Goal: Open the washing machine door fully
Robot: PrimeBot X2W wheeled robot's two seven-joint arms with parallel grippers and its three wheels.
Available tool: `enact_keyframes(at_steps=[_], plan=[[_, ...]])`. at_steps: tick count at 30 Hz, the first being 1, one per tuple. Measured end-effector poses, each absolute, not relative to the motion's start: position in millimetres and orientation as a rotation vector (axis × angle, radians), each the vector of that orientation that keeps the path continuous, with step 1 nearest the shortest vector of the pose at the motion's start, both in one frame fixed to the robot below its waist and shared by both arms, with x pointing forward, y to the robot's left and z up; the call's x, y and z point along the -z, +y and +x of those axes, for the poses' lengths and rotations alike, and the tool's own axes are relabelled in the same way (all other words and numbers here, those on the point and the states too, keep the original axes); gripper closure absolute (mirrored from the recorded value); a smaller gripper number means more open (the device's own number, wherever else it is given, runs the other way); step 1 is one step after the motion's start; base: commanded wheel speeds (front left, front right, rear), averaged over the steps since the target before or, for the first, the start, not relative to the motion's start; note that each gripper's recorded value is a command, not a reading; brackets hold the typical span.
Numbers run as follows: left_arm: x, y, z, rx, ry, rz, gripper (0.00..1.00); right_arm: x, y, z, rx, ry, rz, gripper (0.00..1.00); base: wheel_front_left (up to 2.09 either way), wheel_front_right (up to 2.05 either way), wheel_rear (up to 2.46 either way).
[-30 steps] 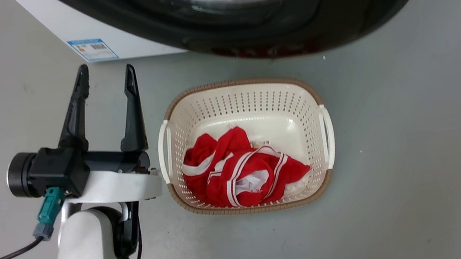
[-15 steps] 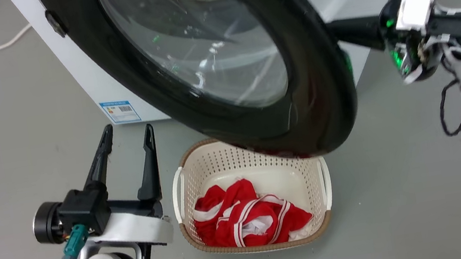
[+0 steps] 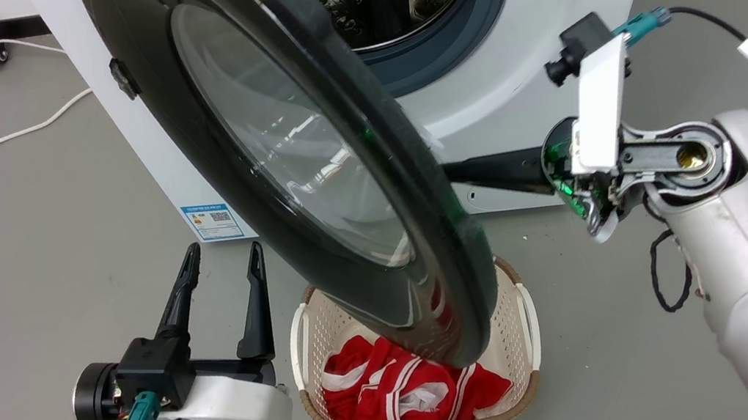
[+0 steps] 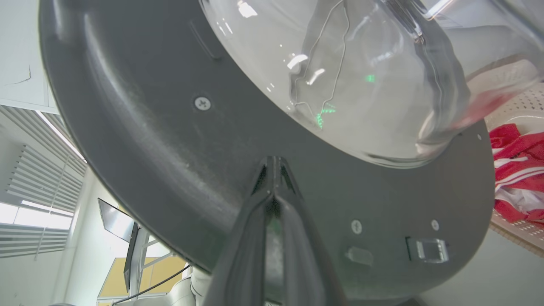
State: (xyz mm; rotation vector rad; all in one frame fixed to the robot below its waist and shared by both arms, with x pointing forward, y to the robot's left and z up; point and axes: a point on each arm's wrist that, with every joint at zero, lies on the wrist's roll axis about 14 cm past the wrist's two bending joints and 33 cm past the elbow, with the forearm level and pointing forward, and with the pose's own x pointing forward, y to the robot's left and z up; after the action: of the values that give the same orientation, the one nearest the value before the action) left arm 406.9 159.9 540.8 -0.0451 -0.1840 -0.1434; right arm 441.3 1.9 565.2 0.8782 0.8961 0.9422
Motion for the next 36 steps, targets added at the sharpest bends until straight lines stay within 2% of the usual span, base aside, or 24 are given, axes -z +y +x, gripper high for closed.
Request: enact_keyframes(at_steps=[14, 19, 23, 28, 36], plan=[[-543, 157, 404, 0.149, -0.188, -0.050, 0.00, -563, 41, 398, -1.090, 0.939, 0.839, 1.00, 0.00, 0.00, 0.00], [-541, 158, 400, 0.146, -0.182, -0.053, 0.00, -570, 42, 400, -1.072, 0.871, 0.927, 1.00, 0.00, 0.00, 0.00], [-542, 157, 399, 0.145, -0.186, -0.056, 0.00, -574, 19, 422, -0.934, 0.713, 1.075, 1.00, 0.00, 0.00, 0.00], [-542, 157, 398, 0.143, -0.186, -0.059, 0.00, -567, -30, 451, -0.678, 0.509, 1.264, 1.00, 0.00, 0.00, 0.00], [-544, 158, 394, 0.139, -0.192, -0.062, 0.00, -539, -100, 445, -0.380, 0.311, 1.462, 1.00, 0.00, 0.00, 0.00]])
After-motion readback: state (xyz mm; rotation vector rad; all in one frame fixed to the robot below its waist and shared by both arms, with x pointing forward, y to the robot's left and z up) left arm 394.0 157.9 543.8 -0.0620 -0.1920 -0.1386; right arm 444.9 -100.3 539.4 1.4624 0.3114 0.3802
